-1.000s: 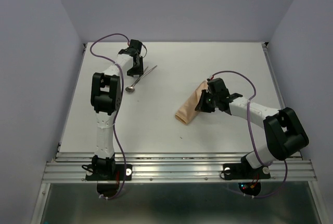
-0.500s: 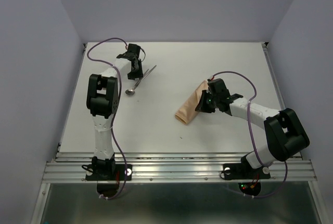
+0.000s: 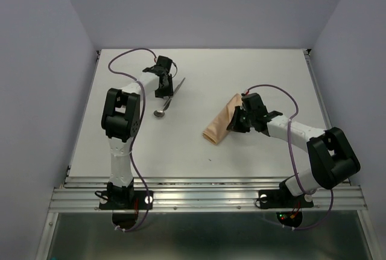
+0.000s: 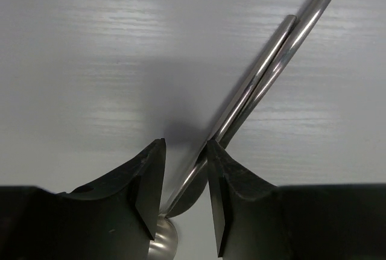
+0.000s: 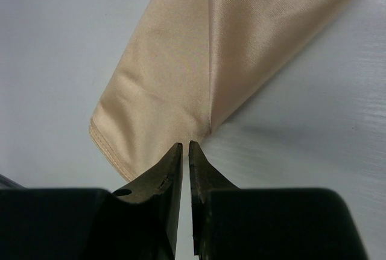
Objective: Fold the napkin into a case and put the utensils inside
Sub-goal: Move the utensils to the center of the board, then pick up the spoon from the center of the board.
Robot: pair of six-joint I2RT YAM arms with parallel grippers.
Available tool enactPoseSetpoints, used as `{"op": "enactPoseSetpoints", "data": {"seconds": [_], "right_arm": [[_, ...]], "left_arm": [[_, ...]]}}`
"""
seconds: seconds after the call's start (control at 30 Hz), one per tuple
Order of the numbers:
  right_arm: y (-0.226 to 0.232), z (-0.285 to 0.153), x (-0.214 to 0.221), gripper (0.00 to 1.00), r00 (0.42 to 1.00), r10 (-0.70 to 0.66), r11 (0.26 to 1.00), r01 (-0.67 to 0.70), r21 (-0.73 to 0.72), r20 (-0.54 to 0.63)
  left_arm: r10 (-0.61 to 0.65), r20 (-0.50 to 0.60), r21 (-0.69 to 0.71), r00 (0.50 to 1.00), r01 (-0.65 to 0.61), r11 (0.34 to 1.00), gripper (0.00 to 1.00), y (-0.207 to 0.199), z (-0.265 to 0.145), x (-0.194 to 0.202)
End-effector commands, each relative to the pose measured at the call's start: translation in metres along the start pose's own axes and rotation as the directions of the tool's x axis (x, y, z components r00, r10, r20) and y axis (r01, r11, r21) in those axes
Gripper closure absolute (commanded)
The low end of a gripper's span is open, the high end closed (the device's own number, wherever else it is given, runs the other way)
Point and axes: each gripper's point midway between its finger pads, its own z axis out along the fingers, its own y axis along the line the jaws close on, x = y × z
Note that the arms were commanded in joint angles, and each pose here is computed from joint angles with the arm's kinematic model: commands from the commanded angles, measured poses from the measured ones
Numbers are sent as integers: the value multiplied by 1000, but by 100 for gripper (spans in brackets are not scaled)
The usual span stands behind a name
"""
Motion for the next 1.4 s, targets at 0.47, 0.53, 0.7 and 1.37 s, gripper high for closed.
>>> {"op": "enactPoseSetpoints", "data": {"seconds": [0.47,0.53,0.7,1.37], "right_arm": [[6,3,-10,85,999,0,1000,2,-29,37],[6,4,-10,85,999,0,1000,1,-29,35],[8,6,-10,85,1000,1,999,0,-36,28],[7,9,-8,85,1000,1,999,-1,-33,19]], "left_arm": [[63,29,100,998,-65,993,54,-48,-53,15],[69,35,109,997,-72,991,52,-50,-57,16],[88,30,101,996,-91,991,50,-50,-55,21],[110,-48,43,993,-108,993,59,-39,-17,40]]}}
